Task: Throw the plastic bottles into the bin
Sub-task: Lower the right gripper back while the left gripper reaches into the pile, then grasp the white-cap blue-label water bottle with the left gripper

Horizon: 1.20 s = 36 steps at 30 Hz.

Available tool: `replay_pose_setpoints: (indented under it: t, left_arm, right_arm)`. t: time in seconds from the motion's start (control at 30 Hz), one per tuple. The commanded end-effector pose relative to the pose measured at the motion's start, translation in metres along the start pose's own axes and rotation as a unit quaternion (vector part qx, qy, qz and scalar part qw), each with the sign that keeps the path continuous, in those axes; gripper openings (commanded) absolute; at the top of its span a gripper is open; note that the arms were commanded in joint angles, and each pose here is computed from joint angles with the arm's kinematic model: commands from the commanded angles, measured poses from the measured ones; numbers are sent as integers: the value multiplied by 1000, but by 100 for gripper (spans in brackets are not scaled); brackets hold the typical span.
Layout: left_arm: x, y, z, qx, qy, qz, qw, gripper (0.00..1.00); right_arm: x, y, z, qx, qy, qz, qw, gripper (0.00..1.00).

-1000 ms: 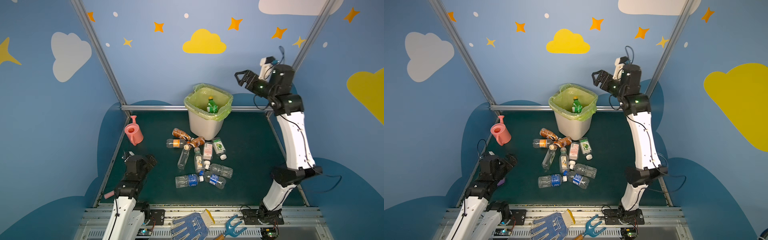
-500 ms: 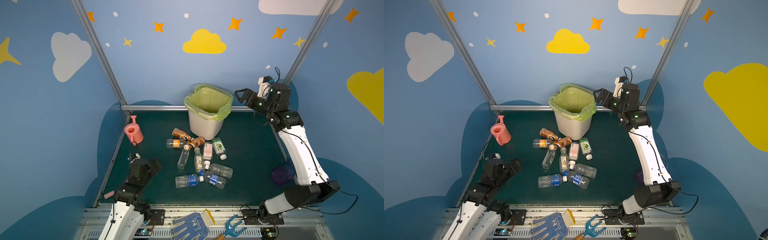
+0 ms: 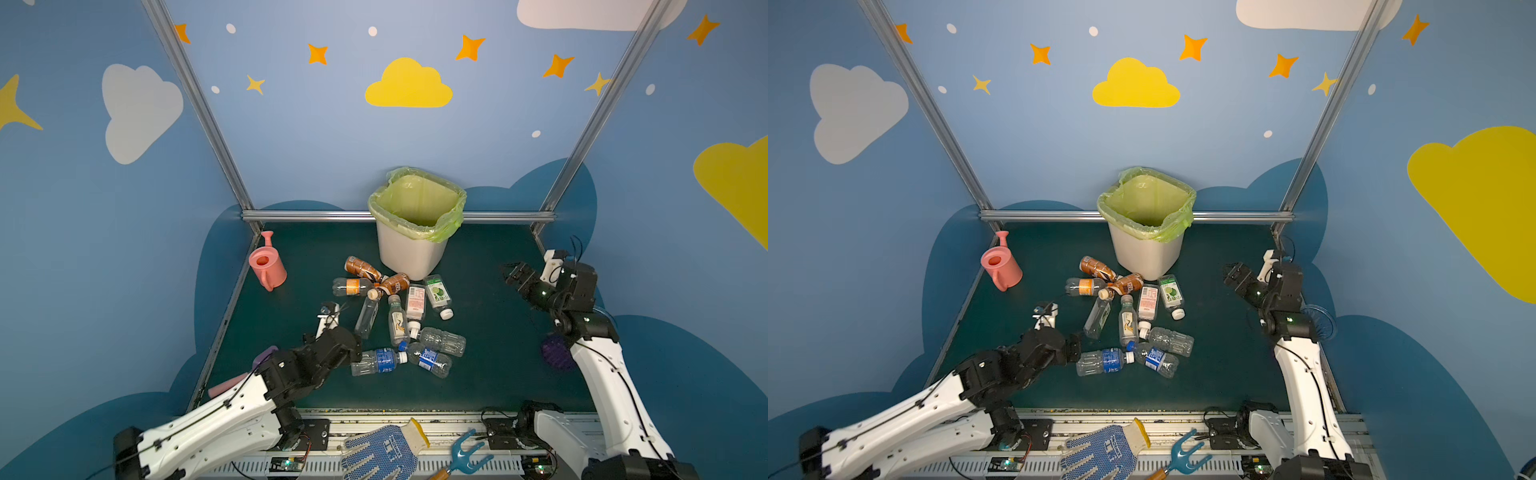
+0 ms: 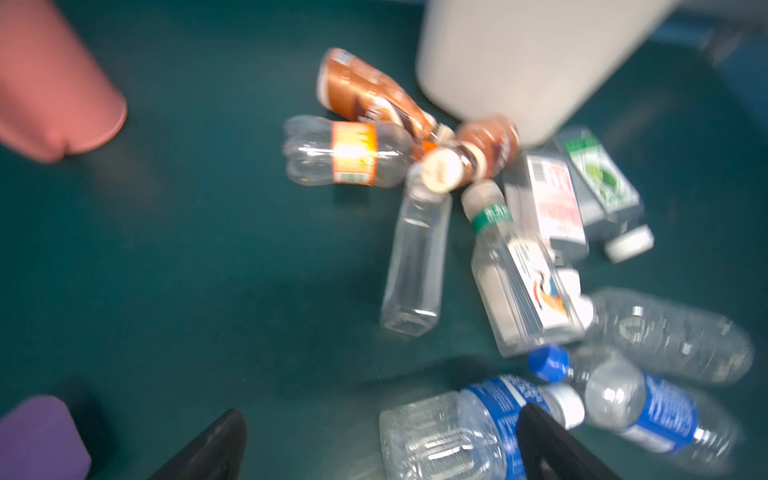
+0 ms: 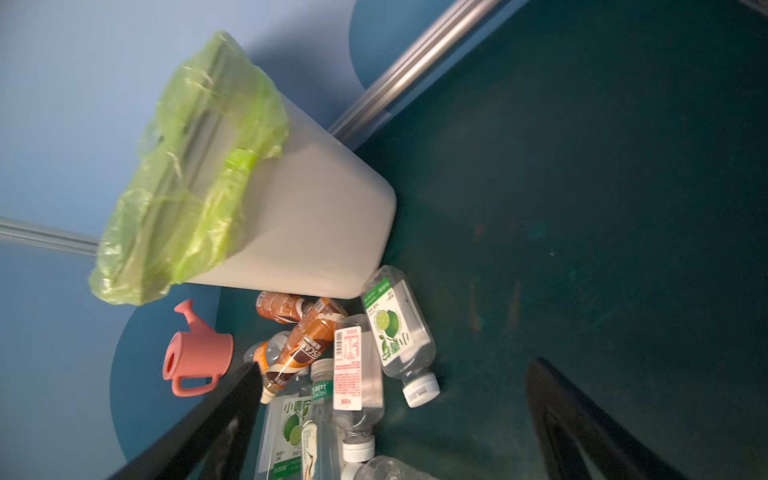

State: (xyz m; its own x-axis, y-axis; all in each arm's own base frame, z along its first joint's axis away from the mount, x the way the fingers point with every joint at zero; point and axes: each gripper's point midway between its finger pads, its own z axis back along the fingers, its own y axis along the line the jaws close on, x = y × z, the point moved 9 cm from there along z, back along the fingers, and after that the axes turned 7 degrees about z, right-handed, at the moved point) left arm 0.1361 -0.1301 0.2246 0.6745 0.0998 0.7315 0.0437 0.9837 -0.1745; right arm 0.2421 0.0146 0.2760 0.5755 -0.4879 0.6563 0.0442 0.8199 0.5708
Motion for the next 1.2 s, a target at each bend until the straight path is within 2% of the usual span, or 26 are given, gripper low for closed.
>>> replay_pose_setpoints:
  t: [0.0,0.17,0.33,0.5,0.57,0.6,0.63,0.77,0.87,1.17]
  left_arm:
    - [-3,-17,-1,34,-1,-107,994,100]
    - [-21,-43,-5,-13,59,-215,975,100]
    - [-32,-56,-11,-62,103,-267,956,100]
    - [-38,-71,-25,-46,133,-314,939,100]
    - [-40,-77,-31,-33,151,-353,923,98]
    - [-39,-78,-34,-12,156,-354,922,98]
    - [-40,-81,-37,-4,162,-373,914,98]
    - [-44,-84,-44,19,205,-447,871,98]
    - [-47,-81,-45,22,215,-471,855,98]
    - [-60,-81,-67,24,251,-498,830,97]
  right_arm:
    - [-27,-19,-1,4,17,-25,1000,98]
    - [-59,-46,0,-12,35,-60,998,98]
    - [-63,-54,3,-12,29,-81,996,98]
    - [-60,-57,4,-11,27,-95,995,98]
    - [-60,-58,4,-11,27,-98,995,98]
    - [-60,-59,3,-10,29,-99,995,98]
    - [-60,-60,3,-11,29,-100,994,98]
    - [-60,-63,4,-14,29,-106,994,98]
    - [-61,-67,3,-18,29,-112,993,98]
    - [-61,-72,-2,-17,33,-129,991,98]
